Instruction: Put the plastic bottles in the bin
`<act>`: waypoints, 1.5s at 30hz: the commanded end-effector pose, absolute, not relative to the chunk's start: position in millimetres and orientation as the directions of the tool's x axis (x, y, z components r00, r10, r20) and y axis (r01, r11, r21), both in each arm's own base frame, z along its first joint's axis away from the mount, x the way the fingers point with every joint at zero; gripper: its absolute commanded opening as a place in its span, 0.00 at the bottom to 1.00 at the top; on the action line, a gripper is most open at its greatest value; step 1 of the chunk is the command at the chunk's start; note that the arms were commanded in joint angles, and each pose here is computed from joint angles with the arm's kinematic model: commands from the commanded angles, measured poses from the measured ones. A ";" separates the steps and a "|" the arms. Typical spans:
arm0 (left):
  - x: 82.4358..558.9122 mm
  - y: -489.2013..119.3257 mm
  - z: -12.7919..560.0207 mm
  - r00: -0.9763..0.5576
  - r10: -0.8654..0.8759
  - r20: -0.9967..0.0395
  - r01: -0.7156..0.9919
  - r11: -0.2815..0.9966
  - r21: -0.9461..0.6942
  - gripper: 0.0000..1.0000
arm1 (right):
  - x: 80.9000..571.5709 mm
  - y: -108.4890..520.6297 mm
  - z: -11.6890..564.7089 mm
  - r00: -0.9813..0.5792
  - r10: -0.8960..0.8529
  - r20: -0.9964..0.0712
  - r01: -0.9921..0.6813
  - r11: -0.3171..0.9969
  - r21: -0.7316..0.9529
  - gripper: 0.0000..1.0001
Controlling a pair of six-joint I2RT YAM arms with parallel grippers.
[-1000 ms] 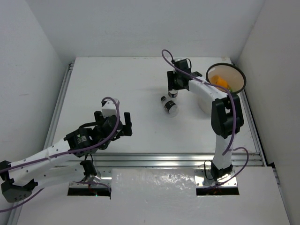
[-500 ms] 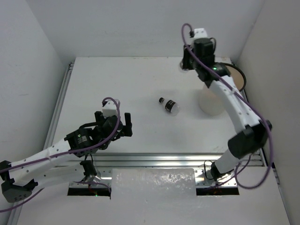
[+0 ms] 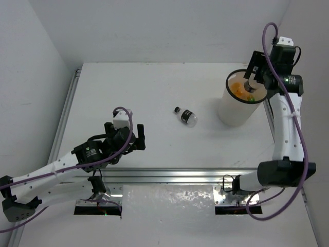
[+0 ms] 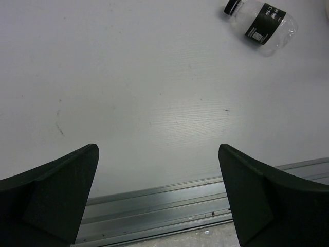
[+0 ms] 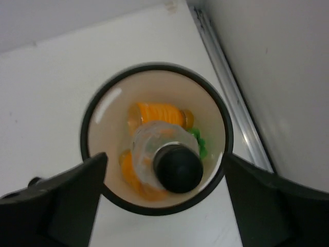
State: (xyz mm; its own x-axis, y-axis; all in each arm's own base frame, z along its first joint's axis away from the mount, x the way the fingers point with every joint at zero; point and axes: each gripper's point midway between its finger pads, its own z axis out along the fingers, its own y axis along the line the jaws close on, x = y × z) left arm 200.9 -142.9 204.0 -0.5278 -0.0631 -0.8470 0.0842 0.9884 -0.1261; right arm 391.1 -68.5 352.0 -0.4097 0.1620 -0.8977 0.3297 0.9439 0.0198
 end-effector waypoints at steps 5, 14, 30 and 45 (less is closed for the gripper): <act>202.9 -150.0 210.7 -0.509 -0.082 -0.857 0.118 0.979 -0.164 1.00 | 417.1 -66.8 373.8 -0.416 0.229 -0.880 0.300 0.948 0.105 0.99; 204.3 -149.0 209.5 -0.512 -0.075 -0.856 0.108 0.983 -0.151 1.00 | 406.6 98.7 383.2 -0.372 -0.051 -0.927 -0.213 0.977 0.031 0.99; 205.4 -144.3 209.9 -0.504 -0.085 -0.859 0.086 0.985 -0.148 1.00 | 403.8 215.8 112.8 -0.601 -0.553 -0.577 -0.582 0.797 -0.159 0.99; 204.7 -147.3 210.9 -0.506 -0.082 -0.859 0.104 0.982 -0.156 1.00 | 423.8 200.5 45.6 -0.607 -0.563 -0.561 -0.515 0.816 -0.262 0.30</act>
State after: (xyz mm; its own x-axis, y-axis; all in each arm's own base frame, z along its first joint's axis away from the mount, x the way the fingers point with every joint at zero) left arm 200.6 -147.2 203.7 -0.5286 -0.0567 -0.8470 0.1082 0.9851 -0.1336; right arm 404.9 190.8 6.7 -0.6671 -0.6119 -0.4249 -0.5616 0.7878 -0.2528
